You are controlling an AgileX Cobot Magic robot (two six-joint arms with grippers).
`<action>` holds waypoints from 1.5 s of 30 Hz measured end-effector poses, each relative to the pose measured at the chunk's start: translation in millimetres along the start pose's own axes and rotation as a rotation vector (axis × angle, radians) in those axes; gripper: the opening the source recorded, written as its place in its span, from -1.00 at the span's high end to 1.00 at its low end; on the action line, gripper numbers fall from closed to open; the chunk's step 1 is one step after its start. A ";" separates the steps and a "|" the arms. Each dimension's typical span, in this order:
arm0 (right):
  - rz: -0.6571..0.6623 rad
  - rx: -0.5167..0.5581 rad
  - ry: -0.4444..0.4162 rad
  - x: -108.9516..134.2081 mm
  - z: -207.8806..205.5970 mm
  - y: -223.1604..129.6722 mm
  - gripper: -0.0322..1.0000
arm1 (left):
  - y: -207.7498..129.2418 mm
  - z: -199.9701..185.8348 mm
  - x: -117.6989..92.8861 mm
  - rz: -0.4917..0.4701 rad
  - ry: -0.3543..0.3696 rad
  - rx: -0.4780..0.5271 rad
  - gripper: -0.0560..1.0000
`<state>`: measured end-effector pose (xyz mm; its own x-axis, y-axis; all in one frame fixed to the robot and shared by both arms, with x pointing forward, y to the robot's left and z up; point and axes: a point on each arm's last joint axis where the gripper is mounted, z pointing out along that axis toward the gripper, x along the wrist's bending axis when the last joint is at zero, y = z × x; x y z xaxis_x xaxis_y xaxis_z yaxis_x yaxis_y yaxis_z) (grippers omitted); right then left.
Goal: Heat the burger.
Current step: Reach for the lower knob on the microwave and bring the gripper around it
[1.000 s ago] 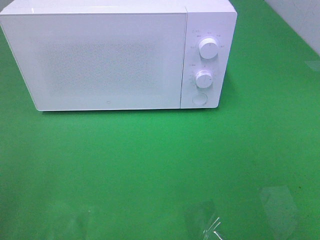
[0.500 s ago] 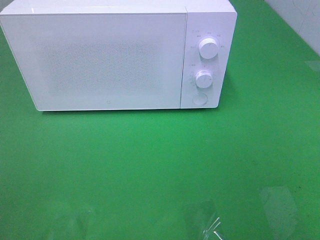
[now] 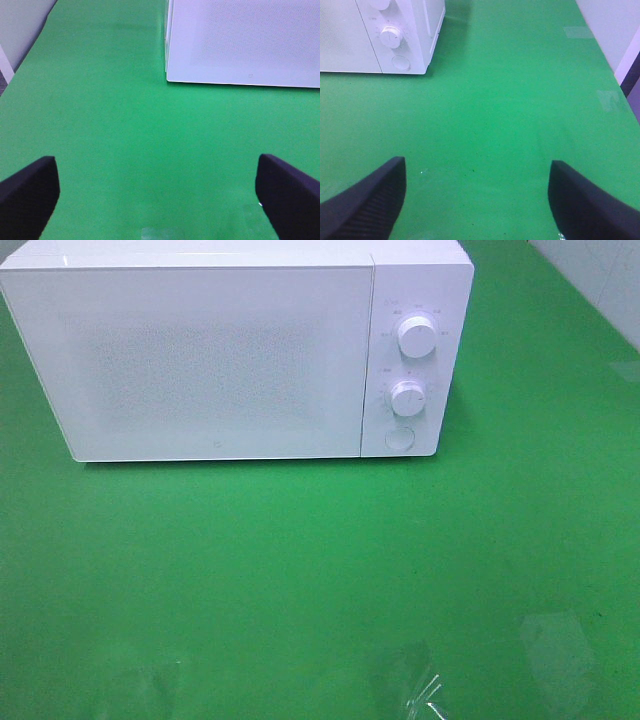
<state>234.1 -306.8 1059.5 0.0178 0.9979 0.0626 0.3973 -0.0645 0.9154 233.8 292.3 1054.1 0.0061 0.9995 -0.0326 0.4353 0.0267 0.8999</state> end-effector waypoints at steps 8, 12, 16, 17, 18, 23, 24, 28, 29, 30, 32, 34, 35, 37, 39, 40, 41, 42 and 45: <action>0.000 0.000 0.000 0.0 0.0 0.0 -0.52 | 0.0 0.0 0.0 0.000 0.000 0.000 -0.98; 0.000 0.000 0.000 0.0 0.0 0.0 -0.52 | 0.0 0.0 0.0 0.000 0.000 0.000 -0.98; 0.000 0.000 0.000 0.0 0.0 0.0 -0.52 | 0.0 0.0 0.0 0.000 0.000 0.000 -0.98; 0.000 0.000 0.000 0.0 0.0 0.0 -0.52 | 0.0 0.0 0.0 0.000 0.000 0.000 -0.98; 0.000 0.000 0.000 0.0 0.0 0.0 -0.52 | 0.0 0.0 0.0 0.000 0.000 0.000 -0.98; 0.000 0.000 0.000 0.0 0.0 0.0 -0.52 | 0.0 0.0 0.0 0.000 0.000 0.000 -0.98; 0.000 0.000 0.000 0.0 0.0 0.0 -0.52 | 0.0 0.0 0.0 0.000 0.000 0.000 -0.98; 0.000 0.000 0.000 0.0 0.0 0.0 -0.52 | 0.0 0.0 0.0 0.000 0.000 0.000 -0.98; 0.000 0.000 0.000 0.0 0.0 0.0 -0.52 | 0.0 0.0 0.0 0.000 0.000 0.000 -0.98; 0.000 0.000 0.000 0.0 0.0 0.0 -0.52 | 0.0 0.0 0.0 0.000 0.000 0.000 -0.98; 0.000 0.000 0.000 0.0 0.0 0.0 -0.52 | 0.0 0.0 0.0 0.000 0.000 0.000 -0.98; 0.000 0.000 0.000 0.0 0.0 0.0 -0.52 | 0.0 0.0 0.0 0.000 0.000 0.000 -0.98; 0.000 0.000 0.000 0.0 0.0 0.0 -0.52 | 0.0 0.0 0.0 0.000 0.000 0.000 -0.98; 0.000 0.000 0.000 0.0 0.0 0.0 -0.52 | 0.0 0.0 0.0 0.000 0.000 0.000 -0.98; 0.000 0.000 0.000 0.0 0.0 0.0 -0.52 | 0.0 0.0 0.0 0.000 0.000 0.000 -0.98; 0.000 0.000 0.000 0.0 0.0 0.0 -0.52 | 0.0 0.0 0.0 0.000 0.000 0.000 -0.98; 0.000 0.000 0.000 0.0 0.0 0.0 -0.52 | 0.0 0.0 0.0 0.000 0.000 0.000 -0.98; 0.000 0.000 0.000 0.0 0.0 0.0 -0.52 | 0.0 0.0 0.0 0.000 0.000 0.000 -0.98; 0.000 -0.001 0.000 0.0 0.0 0.1 -0.52 | 0.0 0.0 0.0 0.000 0.000 0.000 -0.98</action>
<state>234.1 -306.8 1059.6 0.0176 0.9979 0.0627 0.3964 -0.0645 0.9158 233.8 292.3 1054.1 0.0061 0.9995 -0.0326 0.4353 0.0267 0.8999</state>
